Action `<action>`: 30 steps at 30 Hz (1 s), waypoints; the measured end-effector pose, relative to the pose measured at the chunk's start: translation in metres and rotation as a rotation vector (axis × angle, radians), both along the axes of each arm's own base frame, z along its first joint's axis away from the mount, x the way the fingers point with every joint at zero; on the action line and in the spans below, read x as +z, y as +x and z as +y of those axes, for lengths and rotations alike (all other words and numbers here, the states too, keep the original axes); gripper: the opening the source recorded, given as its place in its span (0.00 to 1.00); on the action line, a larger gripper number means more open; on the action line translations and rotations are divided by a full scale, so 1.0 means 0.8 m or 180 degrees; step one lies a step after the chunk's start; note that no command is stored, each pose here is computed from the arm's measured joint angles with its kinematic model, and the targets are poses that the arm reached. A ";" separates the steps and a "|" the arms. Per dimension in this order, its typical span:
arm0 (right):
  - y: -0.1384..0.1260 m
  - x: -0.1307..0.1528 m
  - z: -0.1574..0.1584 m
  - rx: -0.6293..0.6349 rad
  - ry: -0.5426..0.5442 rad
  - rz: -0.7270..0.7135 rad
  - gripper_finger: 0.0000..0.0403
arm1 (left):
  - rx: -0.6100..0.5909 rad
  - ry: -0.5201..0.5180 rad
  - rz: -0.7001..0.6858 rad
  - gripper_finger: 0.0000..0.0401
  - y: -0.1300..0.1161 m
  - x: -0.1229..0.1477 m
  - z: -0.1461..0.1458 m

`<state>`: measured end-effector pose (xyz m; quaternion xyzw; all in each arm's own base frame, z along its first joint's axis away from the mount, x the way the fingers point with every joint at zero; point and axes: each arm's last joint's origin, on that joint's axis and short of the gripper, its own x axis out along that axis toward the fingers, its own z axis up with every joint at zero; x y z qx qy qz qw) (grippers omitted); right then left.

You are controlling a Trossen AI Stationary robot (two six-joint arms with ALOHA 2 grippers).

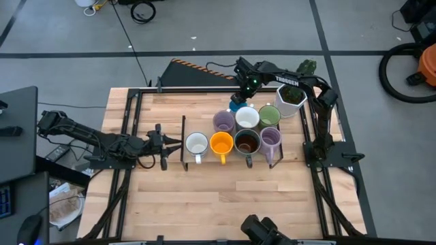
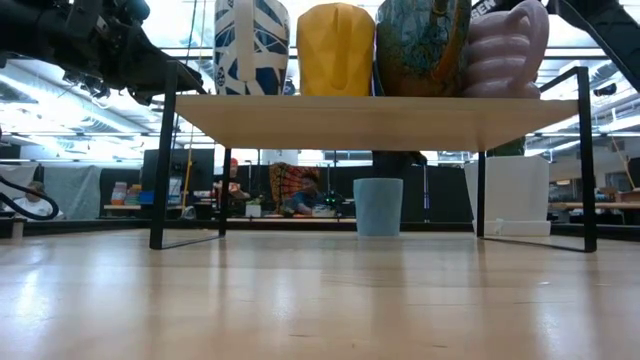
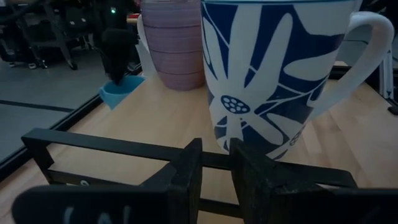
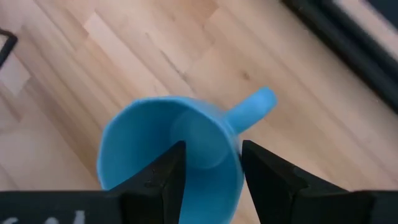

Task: Place coffee mugs
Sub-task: Put the blue mug on the shelf

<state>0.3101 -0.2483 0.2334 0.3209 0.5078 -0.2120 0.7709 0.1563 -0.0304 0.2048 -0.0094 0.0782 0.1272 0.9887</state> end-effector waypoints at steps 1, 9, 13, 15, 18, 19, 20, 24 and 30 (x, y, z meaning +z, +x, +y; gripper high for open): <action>0.001 -0.002 0.002 0.0015 0.0028 0.0021 0.40 | 0.0014 0.0002 -0.0001 0.22 0.000 0.000 0.000; 0.009 -0.018 0.008 0.0103 0.0134 0.0145 0.40 | 0.0033 -0.0013 -0.0007 0.22 0.000 0.000 0.000; 0.014 -0.017 0.014 0.0162 0.0108 0.0129 0.40 | 0.0032 -0.0015 -0.0007 0.22 0.000 0.000 0.000; 0.017 -0.018 0.017 0.0223 0.0062 0.0151 0.40 | 0.0032 -0.0012 -0.0006 0.22 0.000 0.000 0.000; 0.018 -0.018 0.018 0.0257 -0.0043 0.0224 0.38 | 0.0032 -0.0012 -0.0006 0.22 0.000 0.000 0.000; 0.018 -0.018 0.018 0.0257 -0.0048 0.0228 0.37 | 0.0032 -0.0012 -0.0006 0.22 0.000 0.000 0.000; 0.018 -0.018 0.018 0.0242 -0.0039 0.0224 0.35 | 0.0032 -0.0012 -0.0005 0.22 0.000 0.000 0.000; 0.019 -0.017 0.017 0.0222 0.0000 0.0144 0.27 | 0.0032 -0.0012 -0.0005 0.22 0.000 0.000 0.000; 0.019 -0.017 0.018 0.0242 0.0043 0.0112 0.12 | 0.0031 -0.0012 -0.0004 0.22 0.000 0.000 0.000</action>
